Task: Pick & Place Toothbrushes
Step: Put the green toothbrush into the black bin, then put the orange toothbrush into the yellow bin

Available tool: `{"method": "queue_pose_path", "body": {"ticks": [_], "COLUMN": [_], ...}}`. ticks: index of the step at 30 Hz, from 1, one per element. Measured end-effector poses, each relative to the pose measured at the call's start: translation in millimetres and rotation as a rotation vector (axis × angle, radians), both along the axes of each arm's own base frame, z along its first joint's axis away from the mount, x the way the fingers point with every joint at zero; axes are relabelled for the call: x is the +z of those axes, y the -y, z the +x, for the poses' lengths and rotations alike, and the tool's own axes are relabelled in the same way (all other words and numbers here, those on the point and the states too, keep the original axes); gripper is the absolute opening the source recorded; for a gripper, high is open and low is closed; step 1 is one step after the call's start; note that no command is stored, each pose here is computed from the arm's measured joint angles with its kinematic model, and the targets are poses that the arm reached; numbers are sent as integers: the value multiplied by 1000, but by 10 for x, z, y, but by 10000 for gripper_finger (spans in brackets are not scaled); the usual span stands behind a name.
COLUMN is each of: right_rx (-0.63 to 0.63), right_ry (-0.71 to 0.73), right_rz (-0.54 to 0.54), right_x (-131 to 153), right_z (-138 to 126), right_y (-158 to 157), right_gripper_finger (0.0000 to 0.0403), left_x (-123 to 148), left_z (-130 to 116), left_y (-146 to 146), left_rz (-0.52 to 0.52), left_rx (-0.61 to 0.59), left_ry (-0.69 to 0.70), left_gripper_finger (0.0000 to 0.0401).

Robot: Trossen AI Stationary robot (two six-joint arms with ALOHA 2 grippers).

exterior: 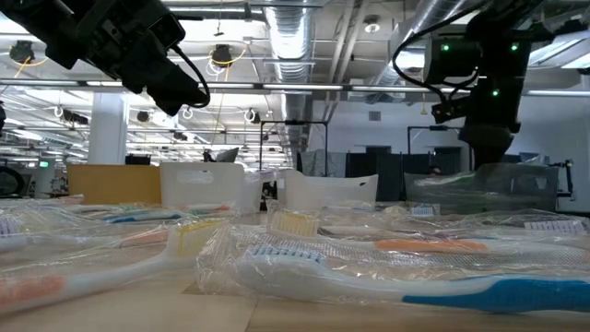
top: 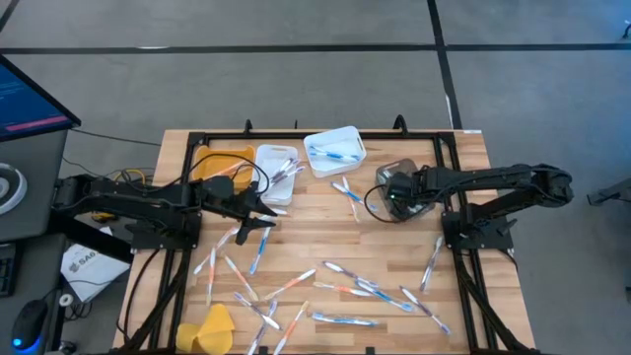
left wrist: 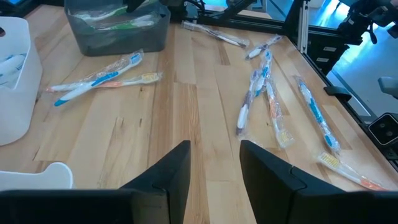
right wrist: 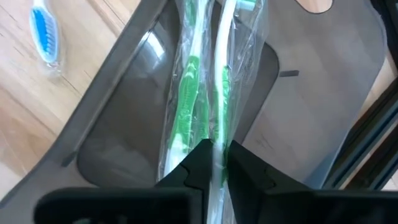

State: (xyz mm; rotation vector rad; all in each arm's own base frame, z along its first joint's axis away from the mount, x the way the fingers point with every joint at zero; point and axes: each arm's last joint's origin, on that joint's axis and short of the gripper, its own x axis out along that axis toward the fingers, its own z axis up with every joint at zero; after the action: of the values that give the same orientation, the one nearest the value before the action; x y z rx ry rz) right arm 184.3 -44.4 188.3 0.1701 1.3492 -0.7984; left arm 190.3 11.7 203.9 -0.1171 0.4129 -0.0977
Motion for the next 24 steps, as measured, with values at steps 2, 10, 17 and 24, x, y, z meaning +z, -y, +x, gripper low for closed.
{"method": "queue_pose_path", "body": {"ticks": [2,10,17,24], "right_rx": [-12,-39,-39,36], "right_ry": [8,47,47,41], "right_rz": [0,3,2,-13], "right_x": [0,2,2,83], "right_z": [3,26,27,76], "right_y": [-6,-4,-4,7], "right_gripper_finger": [50,85,162,234], "left_x": [0,0,0,1], "left_z": [0,0,0,2], "left_y": [0,0,0,25], "left_rz": [0,0,24,15], "left_rx": [0,0,-10,-20], "left_ry": [0,0,3,3], "left_gripper_finger": [131,131,131,131]}}
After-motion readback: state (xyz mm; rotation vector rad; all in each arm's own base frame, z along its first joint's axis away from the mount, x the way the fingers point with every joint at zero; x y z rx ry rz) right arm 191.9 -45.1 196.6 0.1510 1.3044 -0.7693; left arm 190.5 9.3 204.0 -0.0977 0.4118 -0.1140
